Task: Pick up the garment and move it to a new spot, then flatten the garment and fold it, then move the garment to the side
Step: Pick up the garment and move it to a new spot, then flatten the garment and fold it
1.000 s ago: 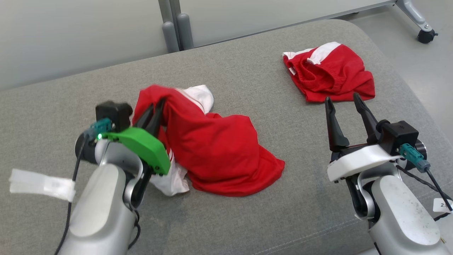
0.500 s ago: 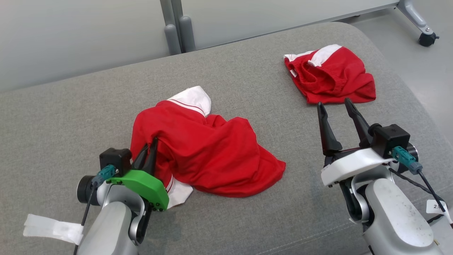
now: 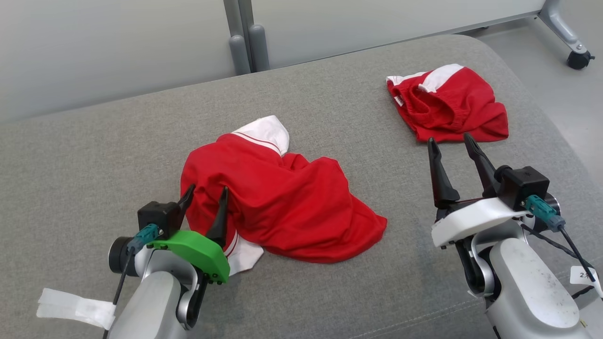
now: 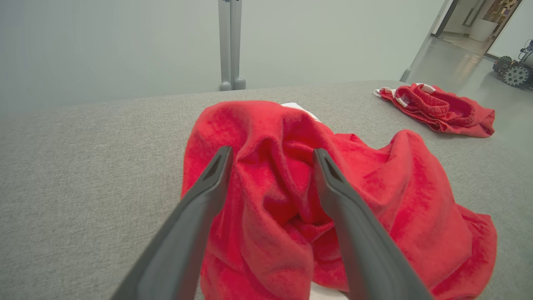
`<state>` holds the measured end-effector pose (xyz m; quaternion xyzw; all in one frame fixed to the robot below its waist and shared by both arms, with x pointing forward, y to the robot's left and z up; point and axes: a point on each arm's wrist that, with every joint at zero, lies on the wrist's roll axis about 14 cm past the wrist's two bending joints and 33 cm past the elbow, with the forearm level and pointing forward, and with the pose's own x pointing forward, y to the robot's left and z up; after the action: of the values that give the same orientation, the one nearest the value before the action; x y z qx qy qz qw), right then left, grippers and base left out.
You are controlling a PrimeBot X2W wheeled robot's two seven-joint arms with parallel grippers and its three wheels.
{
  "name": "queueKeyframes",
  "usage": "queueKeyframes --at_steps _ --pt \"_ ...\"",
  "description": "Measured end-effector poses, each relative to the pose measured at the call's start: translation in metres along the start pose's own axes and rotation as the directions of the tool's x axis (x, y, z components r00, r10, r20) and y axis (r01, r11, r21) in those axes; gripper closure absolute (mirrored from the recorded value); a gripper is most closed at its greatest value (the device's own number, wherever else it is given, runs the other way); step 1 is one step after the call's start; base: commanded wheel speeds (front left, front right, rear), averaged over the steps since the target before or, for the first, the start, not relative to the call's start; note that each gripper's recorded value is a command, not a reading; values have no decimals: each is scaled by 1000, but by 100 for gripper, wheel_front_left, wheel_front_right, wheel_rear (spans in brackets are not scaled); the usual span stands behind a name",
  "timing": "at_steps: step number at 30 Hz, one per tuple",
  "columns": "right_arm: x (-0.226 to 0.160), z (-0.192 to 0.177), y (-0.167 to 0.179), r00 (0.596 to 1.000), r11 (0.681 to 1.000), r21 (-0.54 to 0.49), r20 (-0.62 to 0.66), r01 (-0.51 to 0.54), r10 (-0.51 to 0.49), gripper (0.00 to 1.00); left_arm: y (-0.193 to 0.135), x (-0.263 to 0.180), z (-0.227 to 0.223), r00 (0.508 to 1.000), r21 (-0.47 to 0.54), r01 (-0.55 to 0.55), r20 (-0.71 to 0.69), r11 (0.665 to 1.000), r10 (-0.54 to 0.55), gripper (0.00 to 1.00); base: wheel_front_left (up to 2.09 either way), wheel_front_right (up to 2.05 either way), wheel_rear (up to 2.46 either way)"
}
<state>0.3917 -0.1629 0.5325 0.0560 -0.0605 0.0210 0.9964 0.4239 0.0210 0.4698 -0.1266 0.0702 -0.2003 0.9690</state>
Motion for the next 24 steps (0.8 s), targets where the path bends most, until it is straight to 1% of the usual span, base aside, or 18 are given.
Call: queueKeyframes --at_steps 6,13,20,24 --pt "1 -2 5 1000 1000 4 -4 -13 13 0 6 -9 2 1000 -9 -23 18 1000 23 0 0 0 0" --pt "-1 -13 11 999 1000 12 -34 -27 27 0 20 -41 -31 995 -52 -86 -60 995 83 0 0 0 0" --pt "0 -15 20 998 998 19 -39 -52 53 0 24 -73 -74 978 -89 -125 -178 988 108 0 0 0 0" --pt "0 -16 20 998 998 18 -40 -55 55 0 25 -78 -82 974 -113 -133 -201 985 108 0 0 0 0"
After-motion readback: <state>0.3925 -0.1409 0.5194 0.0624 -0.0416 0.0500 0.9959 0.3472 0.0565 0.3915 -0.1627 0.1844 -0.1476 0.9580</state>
